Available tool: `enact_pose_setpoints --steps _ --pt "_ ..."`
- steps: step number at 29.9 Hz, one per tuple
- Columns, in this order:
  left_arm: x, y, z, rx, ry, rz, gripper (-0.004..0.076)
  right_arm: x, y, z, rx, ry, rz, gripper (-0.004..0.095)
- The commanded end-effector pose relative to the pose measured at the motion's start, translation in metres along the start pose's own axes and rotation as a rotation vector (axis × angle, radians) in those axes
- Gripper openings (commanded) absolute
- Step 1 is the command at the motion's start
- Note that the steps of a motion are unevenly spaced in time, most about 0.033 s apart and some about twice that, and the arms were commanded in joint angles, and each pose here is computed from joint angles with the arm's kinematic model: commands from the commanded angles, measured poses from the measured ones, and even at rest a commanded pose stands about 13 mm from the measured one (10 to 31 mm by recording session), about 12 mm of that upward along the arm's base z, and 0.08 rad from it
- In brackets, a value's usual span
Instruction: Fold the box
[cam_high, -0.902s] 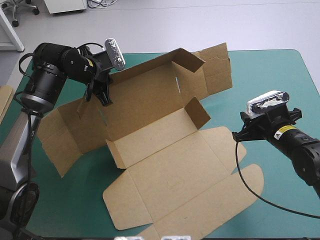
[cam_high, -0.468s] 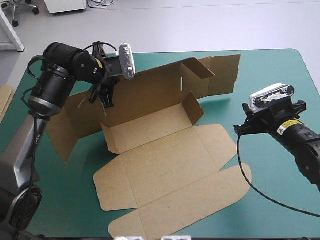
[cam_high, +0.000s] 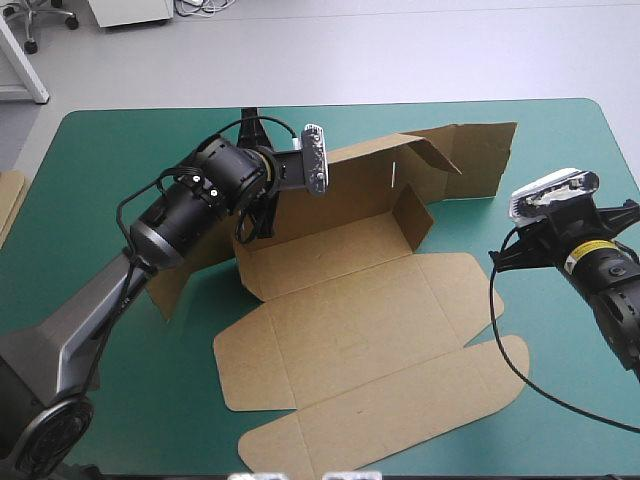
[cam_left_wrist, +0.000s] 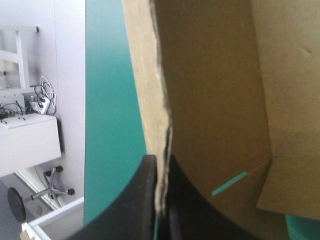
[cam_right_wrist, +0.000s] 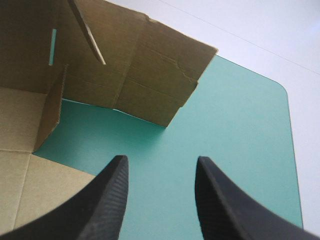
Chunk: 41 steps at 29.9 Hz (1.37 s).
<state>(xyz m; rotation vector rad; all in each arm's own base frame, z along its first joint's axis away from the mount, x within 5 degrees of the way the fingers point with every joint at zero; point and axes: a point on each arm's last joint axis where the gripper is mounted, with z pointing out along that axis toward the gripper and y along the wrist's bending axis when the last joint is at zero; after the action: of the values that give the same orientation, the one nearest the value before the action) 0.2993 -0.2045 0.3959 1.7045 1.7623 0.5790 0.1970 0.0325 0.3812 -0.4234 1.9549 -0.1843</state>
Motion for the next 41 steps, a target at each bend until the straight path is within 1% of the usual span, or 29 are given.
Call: enact_pose_setpoints --steps 1,5,8,11,13,15,18,22,25,30,33,35,36,38,41 --pt "0.003 0.006 -0.012 -0.125 -0.034 -0.079 -0.001 -0.015 -0.01 -0.009 0.066 -0.091 -0.005 0.0403" --pt "0.002 0.001 -0.009 -0.205 -0.038 -0.157 -0.001 -0.015 -0.011 -0.009 0.075 -0.098 0.005 0.0403" --pt "-0.005 -0.005 -0.01 -0.279 -0.063 -0.162 -0.001 -0.017 -0.011 -0.009 0.074 -0.109 0.032 0.0403" --pt "-0.015 -0.02 -0.009 -0.291 -0.089 -0.092 -0.001 -0.017 -0.013 -0.009 0.095 -0.113 0.029 0.0403" --pt "-0.02 -0.03 -0.008 -0.32 -0.107 -0.002 -0.001 -0.017 -0.015 -0.009 0.118 -0.118 0.019 0.0403" --pt "-0.021 -0.036 -0.01 -0.353 -0.133 0.048 -0.001 -0.02 -0.018 -0.011 0.146 -0.129 0.017 0.0403" --pt "-0.016 -0.043 -0.013 -0.362 -0.175 0.073 -0.001 -0.024 -0.023 -0.012 0.177 -0.115 0.045 0.0403" --pt "-0.01 -0.053 -0.016 -0.38 -0.221 0.109 -0.001 -0.032 -0.027 -0.006 0.196 -0.071 0.051 0.0403" --pt "-0.007 -0.064 -0.012 -0.373 -0.236 0.15 -0.001 -0.047 -0.032 -0.003 0.208 -0.085 0.059 0.0403" --pt "-0.009 -0.073 -0.006 -0.345 -0.268 0.132 -0.001 -0.087 -0.042 0.01 0.208 -0.121 0.108 0.0393" --pt "-0.011 -0.072 -0.007 -0.351 -0.295 0.128 -0.001 -0.108 -0.046 0.027 0.202 -0.083 0.117 0.0355" --pt "-0.011 -0.072 -0.007 -0.35 -0.302 0.118 -0.001 -0.119 -0.051 0.041 0.205 -0.059 0.114 0.0306" --pt "-0.011 -0.072 -0.007 -0.349 -0.305 0.111 -0.001 -0.123 -0.054 0.049 0.193 -0.038 0.137 0.0275" --pt "-0.011 -0.072 -0.007 -0.349 -0.298 0.111 -0.001 -0.13 -0.061 0.069 0.154 -0.01 0.171 0.0254" --pt "-0.011 -0.072 -0.007 -0.35 -0.296 0.113 -0.001 -0.129 -0.074 0.098 0.032 0.056 0.272 0.0257"
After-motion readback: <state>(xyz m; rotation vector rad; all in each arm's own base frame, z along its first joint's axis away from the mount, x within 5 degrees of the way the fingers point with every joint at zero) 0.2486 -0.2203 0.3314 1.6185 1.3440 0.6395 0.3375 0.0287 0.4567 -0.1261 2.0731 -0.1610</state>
